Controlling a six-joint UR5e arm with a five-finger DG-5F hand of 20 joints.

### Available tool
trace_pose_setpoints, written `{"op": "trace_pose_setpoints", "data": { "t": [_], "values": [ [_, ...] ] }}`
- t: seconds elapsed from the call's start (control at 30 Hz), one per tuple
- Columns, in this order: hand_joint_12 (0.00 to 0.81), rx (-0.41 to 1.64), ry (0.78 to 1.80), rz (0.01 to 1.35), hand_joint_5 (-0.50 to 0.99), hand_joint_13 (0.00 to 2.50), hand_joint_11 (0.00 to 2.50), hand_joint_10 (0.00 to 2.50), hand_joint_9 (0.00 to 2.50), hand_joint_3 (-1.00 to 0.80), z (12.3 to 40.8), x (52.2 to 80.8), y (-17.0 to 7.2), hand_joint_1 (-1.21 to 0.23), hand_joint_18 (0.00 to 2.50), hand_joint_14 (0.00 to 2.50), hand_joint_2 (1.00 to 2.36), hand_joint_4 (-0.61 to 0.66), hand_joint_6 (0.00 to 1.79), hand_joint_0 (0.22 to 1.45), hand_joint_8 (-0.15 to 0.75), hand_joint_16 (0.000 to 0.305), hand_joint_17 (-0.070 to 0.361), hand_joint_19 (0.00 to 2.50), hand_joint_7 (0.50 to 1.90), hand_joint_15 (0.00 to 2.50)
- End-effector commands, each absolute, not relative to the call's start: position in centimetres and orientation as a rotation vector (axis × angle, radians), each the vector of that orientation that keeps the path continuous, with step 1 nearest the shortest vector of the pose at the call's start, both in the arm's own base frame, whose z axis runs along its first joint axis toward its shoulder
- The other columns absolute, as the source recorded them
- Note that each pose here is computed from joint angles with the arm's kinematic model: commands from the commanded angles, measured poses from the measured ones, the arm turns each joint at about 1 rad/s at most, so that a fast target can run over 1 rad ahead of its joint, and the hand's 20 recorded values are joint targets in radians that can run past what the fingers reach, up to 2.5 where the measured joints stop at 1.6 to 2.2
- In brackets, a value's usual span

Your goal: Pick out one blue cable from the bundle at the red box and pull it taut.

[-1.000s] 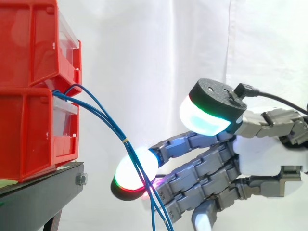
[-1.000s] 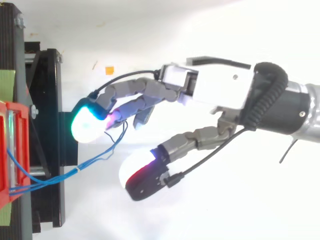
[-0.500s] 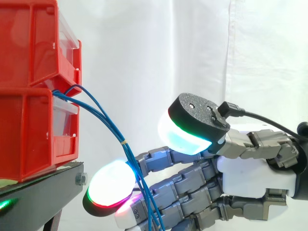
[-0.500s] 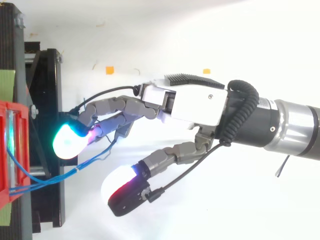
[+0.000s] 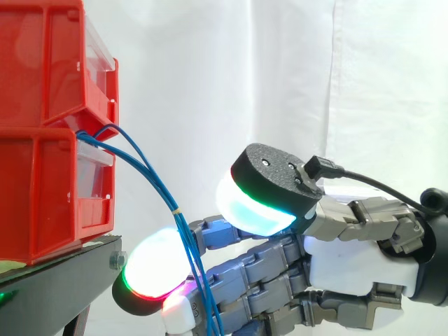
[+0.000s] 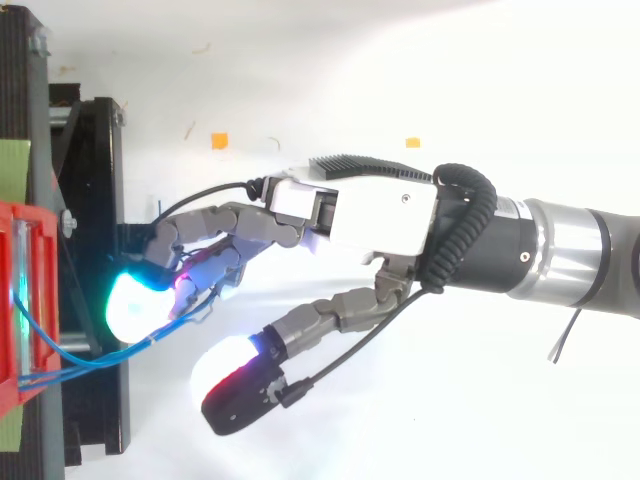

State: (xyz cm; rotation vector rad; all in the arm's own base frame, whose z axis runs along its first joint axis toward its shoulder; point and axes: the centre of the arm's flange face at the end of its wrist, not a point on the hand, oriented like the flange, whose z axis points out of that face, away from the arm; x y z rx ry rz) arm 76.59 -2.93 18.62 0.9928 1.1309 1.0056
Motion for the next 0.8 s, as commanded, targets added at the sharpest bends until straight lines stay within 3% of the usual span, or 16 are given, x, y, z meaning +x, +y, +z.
{"op": "trace_pose_setpoints", "data": {
  "t": [0.0, 0.77],
  "values": [
    [0.337, 0.984, 1.121, 1.012, -0.12, 0.76, 0.37, 0.02, 0.84, -0.39, 18.74, 76.70, -2.93, -0.66, 0.75, 0.02, 1.01, 0.25, 0.50, 0.61, 0.268, 0.046, 0.103, 0.82, 0.98, 0.41],
    [0.339, 0.935, 1.105, 1.061, -0.09, 0.86, 0.46, 0.02, 0.96, -0.38, 19.30, 77.10, -2.78, -0.67, 0.85, 0.02, 1.01, 0.21, 0.50, 0.65, 0.277, 0.046, 0.104, 0.85, 1.13, 0.47]
  ]
}}
